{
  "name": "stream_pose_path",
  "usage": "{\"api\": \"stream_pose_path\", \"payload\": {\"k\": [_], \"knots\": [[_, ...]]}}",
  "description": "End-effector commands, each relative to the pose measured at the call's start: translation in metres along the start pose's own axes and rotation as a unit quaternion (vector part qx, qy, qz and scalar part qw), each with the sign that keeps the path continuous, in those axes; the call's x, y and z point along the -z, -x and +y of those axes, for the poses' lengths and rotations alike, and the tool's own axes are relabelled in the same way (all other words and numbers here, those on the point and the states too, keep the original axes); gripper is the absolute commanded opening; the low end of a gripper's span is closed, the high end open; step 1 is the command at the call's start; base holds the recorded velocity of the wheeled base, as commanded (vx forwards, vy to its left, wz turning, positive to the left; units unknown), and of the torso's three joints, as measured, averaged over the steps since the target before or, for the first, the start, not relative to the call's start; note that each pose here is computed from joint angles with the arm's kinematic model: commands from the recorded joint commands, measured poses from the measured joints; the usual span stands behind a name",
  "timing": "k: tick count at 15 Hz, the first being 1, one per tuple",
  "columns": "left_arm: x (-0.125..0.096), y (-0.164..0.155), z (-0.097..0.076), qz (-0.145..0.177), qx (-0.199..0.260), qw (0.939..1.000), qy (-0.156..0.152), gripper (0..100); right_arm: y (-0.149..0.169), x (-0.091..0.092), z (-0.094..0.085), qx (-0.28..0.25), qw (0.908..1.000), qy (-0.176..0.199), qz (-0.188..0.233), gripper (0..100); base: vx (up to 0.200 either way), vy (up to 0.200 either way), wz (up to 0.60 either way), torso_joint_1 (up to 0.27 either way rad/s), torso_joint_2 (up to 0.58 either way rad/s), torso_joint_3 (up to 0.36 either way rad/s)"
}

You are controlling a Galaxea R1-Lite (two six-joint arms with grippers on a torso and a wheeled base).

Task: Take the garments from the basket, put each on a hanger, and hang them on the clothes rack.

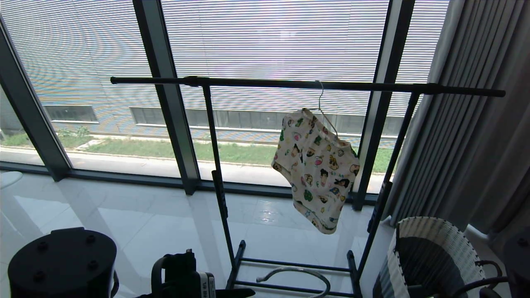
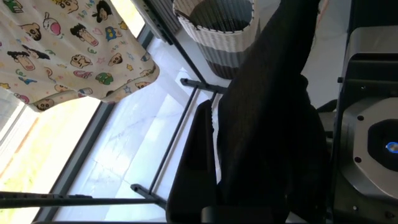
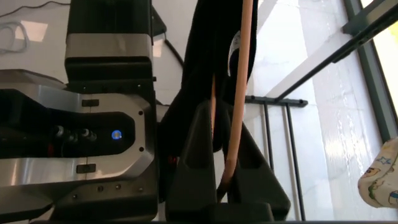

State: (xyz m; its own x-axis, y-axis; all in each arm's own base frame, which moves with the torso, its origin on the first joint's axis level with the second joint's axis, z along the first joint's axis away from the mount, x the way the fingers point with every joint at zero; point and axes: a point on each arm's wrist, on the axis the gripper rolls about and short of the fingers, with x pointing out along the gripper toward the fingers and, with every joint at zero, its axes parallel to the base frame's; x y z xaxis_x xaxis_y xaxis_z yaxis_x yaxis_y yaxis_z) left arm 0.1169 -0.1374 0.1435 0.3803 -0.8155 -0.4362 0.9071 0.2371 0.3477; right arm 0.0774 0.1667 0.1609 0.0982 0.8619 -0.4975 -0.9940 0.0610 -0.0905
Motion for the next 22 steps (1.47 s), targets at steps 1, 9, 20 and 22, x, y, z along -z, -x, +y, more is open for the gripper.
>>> {"api": "stream_pose_path", "payload": {"k": [1, 9, 20, 22], "knots": [[0.0, 0.0, 0.0, 0.0, 0.0, 1.0, 0.0, 0, -0.001, 0.001, 0.0, 0.009, 0.9999, -0.001, 0.005, 100, 0.0, 0.0, 0.0, 0.0, 0.0, 0.0], [0.022, 0.008, 0.0, 0.056, -0.053, 0.9968, 0.023, 0, 0.004, 0.012, -0.006, 0.054, 0.9981, -0.016, 0.025, 100, 0.0, 0.0, 0.0, 0.0, 0.0, 0.0], [0.016, 0.024, 0.072, 0.054, -0.219, 0.9688, 0.104, 0, -0.024, 0.019, -0.03, 0.09, 0.9937, -0.065, 0.02, 100, 0.0, 0.0, 0.0, 0.0, 0.0, 0.0], [0.002, 0.028, 0.081, 0.024, -0.236, 0.9651, 0.11, 0, -0.045, 0.013, -0.043, 0.127, 0.9851, -0.114, -0.021, 100, 0.0, 0.0, 0.0, 0.0, 0.0, 0.0]]}}
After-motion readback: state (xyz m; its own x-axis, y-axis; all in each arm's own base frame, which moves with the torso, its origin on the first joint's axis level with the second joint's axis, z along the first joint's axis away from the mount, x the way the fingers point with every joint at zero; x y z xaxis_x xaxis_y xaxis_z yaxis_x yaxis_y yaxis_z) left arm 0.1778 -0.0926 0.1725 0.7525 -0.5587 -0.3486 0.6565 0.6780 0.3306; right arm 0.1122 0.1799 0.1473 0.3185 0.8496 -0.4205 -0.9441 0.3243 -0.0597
